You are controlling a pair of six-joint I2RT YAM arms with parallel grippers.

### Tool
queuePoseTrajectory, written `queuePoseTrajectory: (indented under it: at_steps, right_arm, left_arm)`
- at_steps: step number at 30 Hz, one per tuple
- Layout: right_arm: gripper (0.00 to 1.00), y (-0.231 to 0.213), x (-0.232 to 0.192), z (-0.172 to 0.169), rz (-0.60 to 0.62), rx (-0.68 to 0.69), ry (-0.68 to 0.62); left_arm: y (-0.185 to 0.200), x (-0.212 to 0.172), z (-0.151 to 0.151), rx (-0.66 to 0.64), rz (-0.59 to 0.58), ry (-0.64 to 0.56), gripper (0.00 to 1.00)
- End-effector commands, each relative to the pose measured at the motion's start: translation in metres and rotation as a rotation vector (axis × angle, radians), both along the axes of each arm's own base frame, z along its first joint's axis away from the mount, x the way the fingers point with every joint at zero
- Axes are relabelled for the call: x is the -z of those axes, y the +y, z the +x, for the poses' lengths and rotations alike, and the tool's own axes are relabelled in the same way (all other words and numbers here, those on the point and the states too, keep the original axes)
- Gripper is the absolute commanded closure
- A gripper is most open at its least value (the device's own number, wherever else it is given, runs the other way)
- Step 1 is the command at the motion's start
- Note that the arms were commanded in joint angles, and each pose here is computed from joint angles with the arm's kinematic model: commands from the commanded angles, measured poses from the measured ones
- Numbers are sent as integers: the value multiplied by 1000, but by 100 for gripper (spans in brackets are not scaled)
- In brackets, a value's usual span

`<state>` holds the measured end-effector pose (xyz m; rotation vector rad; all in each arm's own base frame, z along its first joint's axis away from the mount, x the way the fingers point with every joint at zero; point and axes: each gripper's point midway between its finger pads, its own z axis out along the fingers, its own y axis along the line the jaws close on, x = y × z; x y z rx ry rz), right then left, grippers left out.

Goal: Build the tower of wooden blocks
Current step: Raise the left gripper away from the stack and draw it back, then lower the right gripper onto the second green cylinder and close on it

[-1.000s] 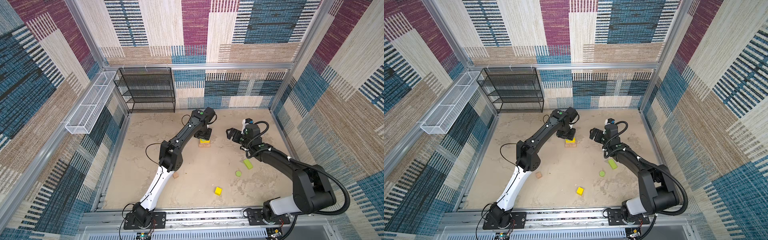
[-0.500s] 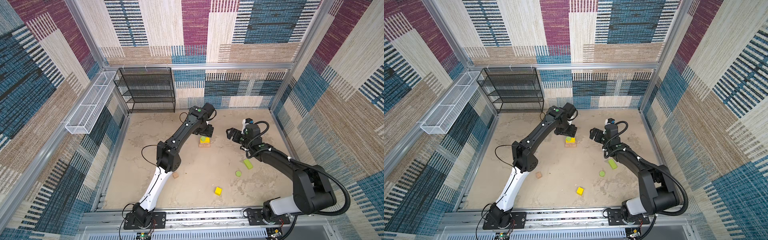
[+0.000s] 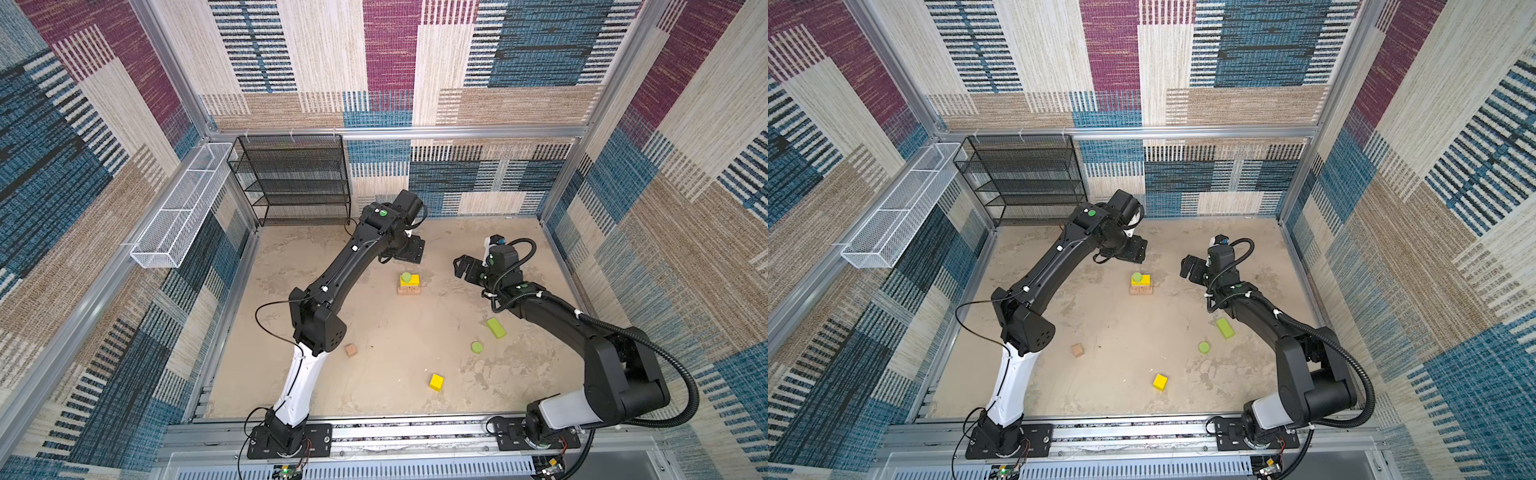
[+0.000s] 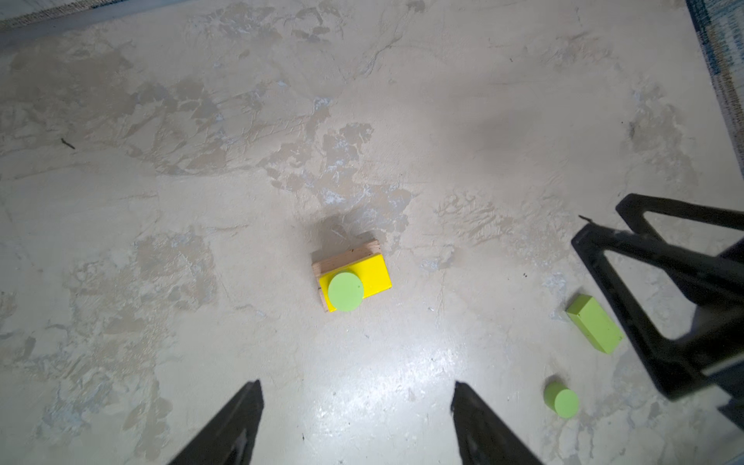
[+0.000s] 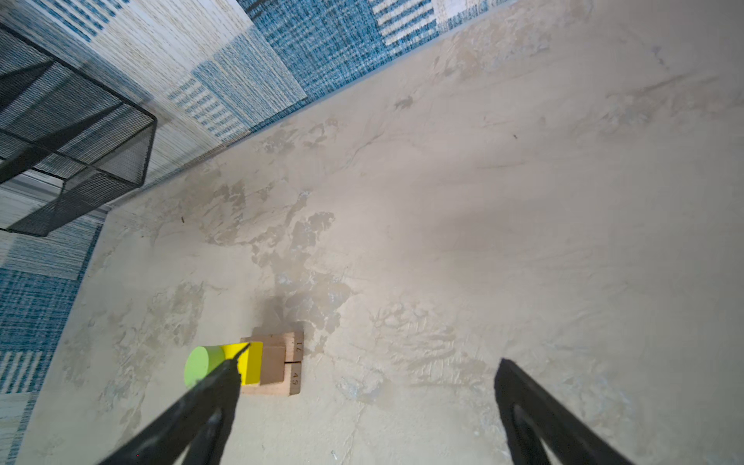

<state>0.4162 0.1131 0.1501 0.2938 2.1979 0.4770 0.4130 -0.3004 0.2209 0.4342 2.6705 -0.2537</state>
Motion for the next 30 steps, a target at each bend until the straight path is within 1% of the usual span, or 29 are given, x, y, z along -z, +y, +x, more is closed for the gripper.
queuePoseTrajectory:
  at_steps: [1,6,10,18,24,28,30]
  right_arm:
    - [1,-4,2,-1,-28,8,13]
    - [1,6,-2,0,16,-30,11]
    - [1,7,-1,-1,20,-28,22]
    - [1,4,-5,-7,16,-17,20]
    - [1,8,-2,-12,14,-36,45]
    - [0,10,3,-26,-16,-45,83]
    - [0,9,6,-34,-43,-45,105]
  left_arm:
    - [8,-13,3,-7,5,-79,22]
    - [20,-23,-4,-22,-34,-148,22]
    - [31,-27,-6,-62,-88,-189,22]
    - [58,-14,-15,-153,-251,-248,24]
    - [80,4,-26,-198,-292,-274,26]
    - [95,9,-31,-239,-334,-331,30]
    - [99,6,-31,-252,-374,-358,31]
